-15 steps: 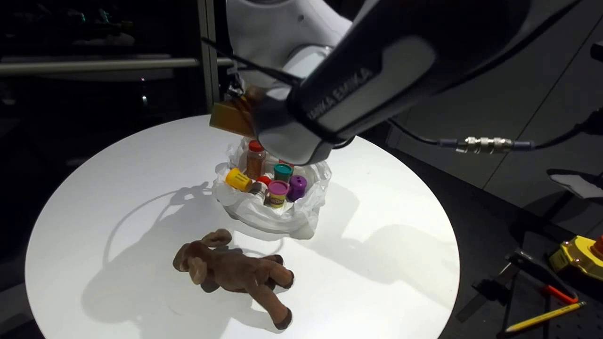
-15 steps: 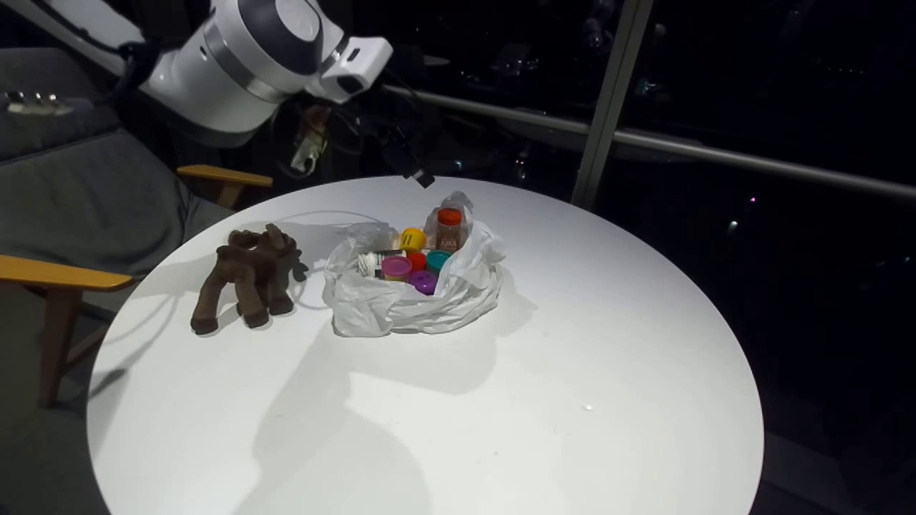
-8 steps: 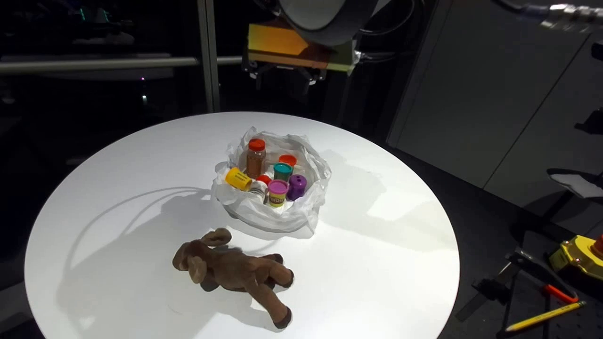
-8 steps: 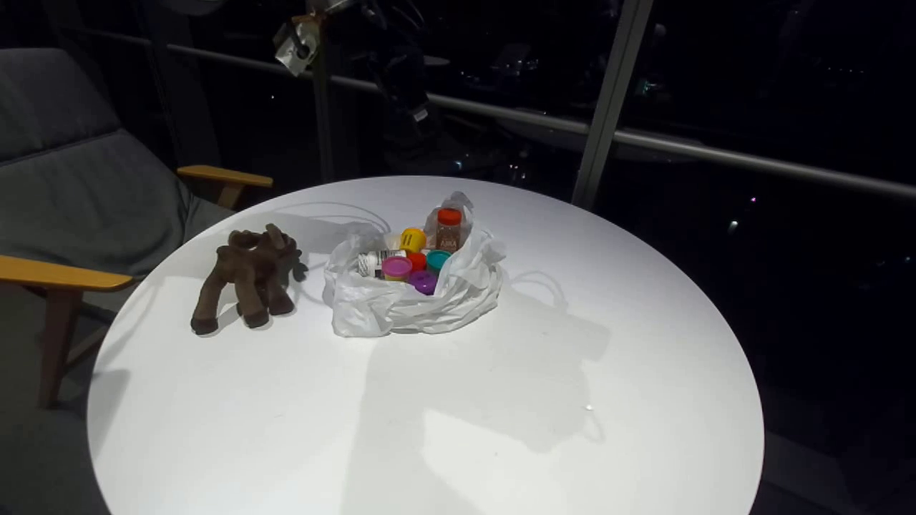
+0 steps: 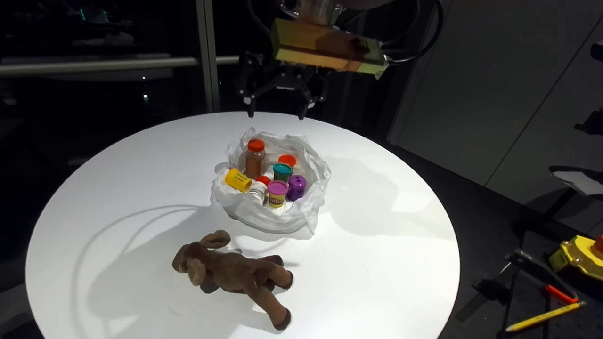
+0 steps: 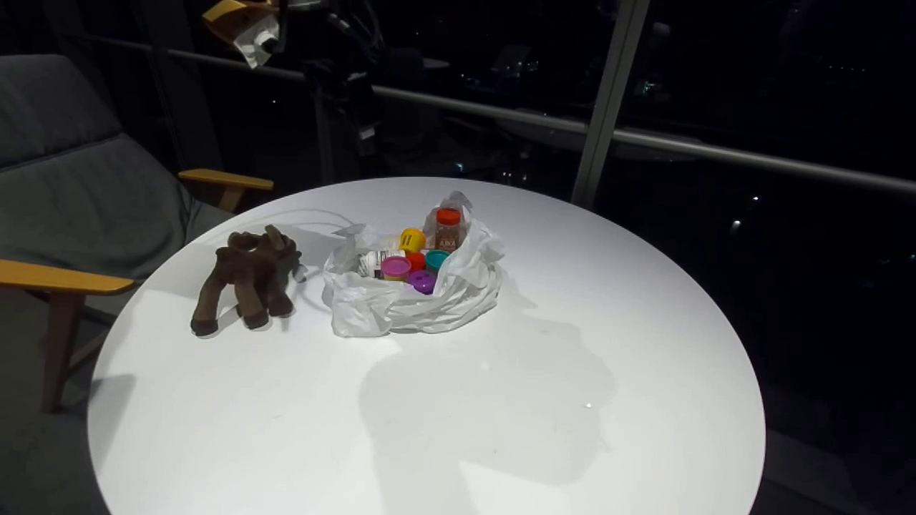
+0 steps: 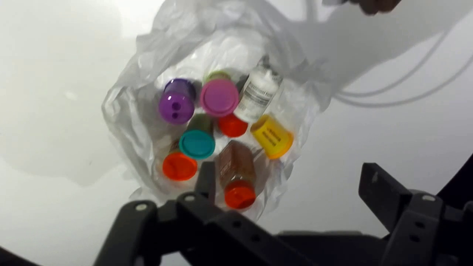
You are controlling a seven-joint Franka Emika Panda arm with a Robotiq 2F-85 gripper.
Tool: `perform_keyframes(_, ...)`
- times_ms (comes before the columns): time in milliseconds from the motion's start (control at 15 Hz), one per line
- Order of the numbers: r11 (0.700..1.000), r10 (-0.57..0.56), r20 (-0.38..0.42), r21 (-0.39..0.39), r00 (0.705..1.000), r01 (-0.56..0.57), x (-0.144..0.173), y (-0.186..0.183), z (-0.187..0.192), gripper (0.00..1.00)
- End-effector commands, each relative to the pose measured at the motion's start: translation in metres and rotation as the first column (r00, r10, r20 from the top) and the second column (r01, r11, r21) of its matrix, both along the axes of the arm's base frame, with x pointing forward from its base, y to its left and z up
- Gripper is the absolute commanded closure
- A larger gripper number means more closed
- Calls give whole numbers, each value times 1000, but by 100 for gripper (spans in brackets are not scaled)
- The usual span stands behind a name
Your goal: Pick the objects on the table and put them in the plastic bag
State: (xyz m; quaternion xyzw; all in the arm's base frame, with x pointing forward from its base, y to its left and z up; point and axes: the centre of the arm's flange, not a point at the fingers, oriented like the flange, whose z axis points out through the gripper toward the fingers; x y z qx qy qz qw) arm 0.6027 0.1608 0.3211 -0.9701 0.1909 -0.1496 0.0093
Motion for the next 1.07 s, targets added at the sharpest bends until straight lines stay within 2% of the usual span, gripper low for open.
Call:
perform_keyframes(0,988,134,-122,88,983,-124,-20,37,-22,0)
perform_keyframes(200,968,243,-255,130,936,-215,-43,79,-35,0)
perform_keyframes(333,950,310,-346,159,886,-270,-52,102,-44,0)
perform_keyframes(467,928,372,-433,180,821,-326,-65,118,-49,0)
perform_keyframes(667,899,430,-563,193,706,-394,-73,135,-82,0)
perform_keyframes(800,885,451,-586,196,674,-422,-78,146,-105,0)
perform_keyframes(1000,868,479,-556,188,679,-459,-82,162,-133,0)
